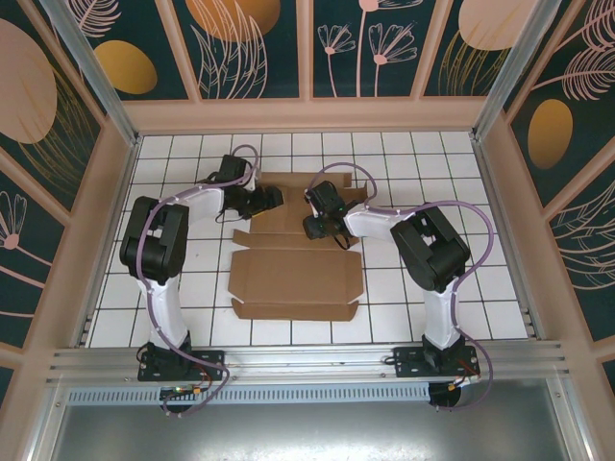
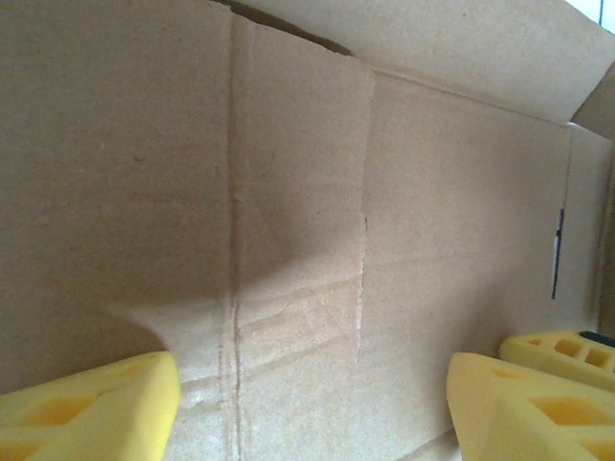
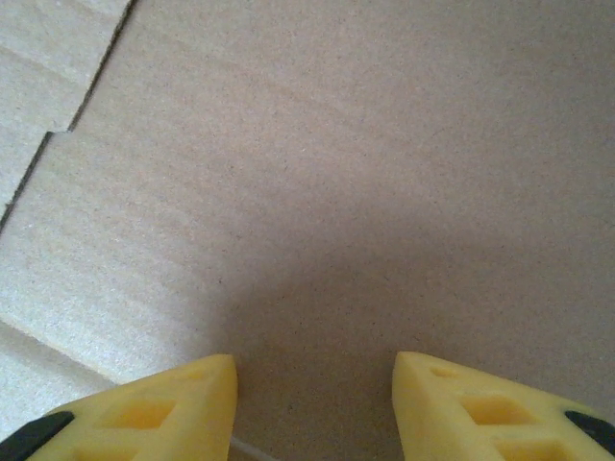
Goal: Fold the paper box
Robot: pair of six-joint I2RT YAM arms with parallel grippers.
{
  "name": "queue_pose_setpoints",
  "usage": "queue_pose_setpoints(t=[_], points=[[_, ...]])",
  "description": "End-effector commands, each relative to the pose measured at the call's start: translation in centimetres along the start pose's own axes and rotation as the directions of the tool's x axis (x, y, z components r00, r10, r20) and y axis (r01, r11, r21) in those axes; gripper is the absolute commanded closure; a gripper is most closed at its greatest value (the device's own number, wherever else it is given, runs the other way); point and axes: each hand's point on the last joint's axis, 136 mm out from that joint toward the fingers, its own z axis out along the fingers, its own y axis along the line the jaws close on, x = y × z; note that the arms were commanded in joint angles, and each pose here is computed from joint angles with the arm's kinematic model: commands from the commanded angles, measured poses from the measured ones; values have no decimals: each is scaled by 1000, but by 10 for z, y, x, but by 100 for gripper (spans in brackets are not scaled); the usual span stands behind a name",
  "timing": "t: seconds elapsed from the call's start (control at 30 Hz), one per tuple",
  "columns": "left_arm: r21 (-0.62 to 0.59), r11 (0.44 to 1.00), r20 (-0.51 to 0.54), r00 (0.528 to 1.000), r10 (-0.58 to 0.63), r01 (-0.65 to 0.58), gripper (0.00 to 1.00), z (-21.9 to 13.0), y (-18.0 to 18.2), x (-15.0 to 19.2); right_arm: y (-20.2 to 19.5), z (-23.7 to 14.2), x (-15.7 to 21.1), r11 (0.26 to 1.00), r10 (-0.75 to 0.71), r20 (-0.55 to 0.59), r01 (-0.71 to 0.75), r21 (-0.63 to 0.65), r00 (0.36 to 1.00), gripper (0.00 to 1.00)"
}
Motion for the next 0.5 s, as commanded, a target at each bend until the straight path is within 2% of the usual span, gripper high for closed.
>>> queue_pose_setpoints(t=[0.0, 0.13, 0.3, 0.47], points=[[-158, 987, 102, 994, 38, -21, 25, -41, 15, -26, -5, 8, 45, 1000, 18, -140, -18, 8, 990, 51], [-235, 971, 154, 985, 81, -43, 23, -68, 17, -38, -6, 7, 44, 1000, 16, -137, -14, 13, 990, 49], [-237, 971, 120, 990, 73, -43, 23, -62, 24, -28, -7, 7, 43, 1000, 12, -138, -10, 17, 990, 48], [-287, 956, 110, 990, 88, -53, 34, -59, 36, -26, -8, 8, 48, 1000, 9, -147, -5, 24, 989, 49]])
